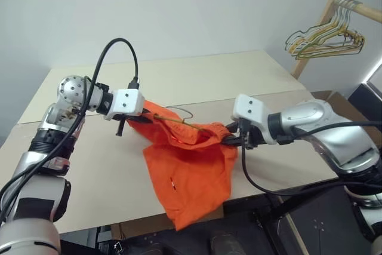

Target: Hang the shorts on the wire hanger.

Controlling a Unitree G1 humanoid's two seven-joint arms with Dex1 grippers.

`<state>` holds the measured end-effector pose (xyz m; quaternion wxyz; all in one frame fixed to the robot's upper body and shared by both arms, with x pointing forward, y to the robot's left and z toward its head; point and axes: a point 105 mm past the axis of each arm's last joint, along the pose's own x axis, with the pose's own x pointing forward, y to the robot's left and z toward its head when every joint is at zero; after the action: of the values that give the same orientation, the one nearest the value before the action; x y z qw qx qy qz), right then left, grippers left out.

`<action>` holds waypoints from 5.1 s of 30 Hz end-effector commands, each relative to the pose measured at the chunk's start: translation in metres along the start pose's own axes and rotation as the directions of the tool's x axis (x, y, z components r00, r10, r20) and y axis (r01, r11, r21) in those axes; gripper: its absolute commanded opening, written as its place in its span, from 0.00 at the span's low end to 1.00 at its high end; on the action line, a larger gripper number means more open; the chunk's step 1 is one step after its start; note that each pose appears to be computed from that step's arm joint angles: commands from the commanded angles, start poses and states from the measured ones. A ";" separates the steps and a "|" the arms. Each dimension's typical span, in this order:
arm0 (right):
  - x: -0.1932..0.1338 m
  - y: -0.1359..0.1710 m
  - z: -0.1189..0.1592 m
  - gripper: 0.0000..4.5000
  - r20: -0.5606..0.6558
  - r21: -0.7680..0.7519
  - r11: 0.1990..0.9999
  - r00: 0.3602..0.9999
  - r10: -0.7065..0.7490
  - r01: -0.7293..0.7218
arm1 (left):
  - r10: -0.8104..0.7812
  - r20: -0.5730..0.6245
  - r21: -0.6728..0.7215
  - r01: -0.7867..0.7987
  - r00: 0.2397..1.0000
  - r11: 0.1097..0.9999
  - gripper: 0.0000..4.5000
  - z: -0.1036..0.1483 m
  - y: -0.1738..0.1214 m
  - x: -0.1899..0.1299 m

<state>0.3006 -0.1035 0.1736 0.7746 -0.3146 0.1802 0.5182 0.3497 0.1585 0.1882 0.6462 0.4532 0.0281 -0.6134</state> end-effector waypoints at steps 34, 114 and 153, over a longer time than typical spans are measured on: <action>0.007 -0.004 0.013 0.00 0.136 0.244 0.970 0.990 -0.036 0.002 | 0.094 0.046 -0.083 -0.090 0.994 0.992 0.07 -0.005 0.002 0.000; -0.257 -0.164 -0.186 0.00 -0.671 0.730 -0.606 0.165 -0.722 0.315 | 0.470 0.422 -0.382 -0.318 0.775 0.868 0.99 0.063 0.003 0.007; -0.234 -0.153 -0.093 1.00 -0.521 0.238 -0.610 -0.431 -0.737 0.756 | 0.450 0.706 -0.374 -0.252 0.547 0.892 1.00 0.105 -0.006 -0.017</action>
<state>0.3574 -0.3749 0.2679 0.8748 -0.0290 0.0414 -0.4818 0.2938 0.1078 0.2413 0.7646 0.0529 -0.2386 -0.5964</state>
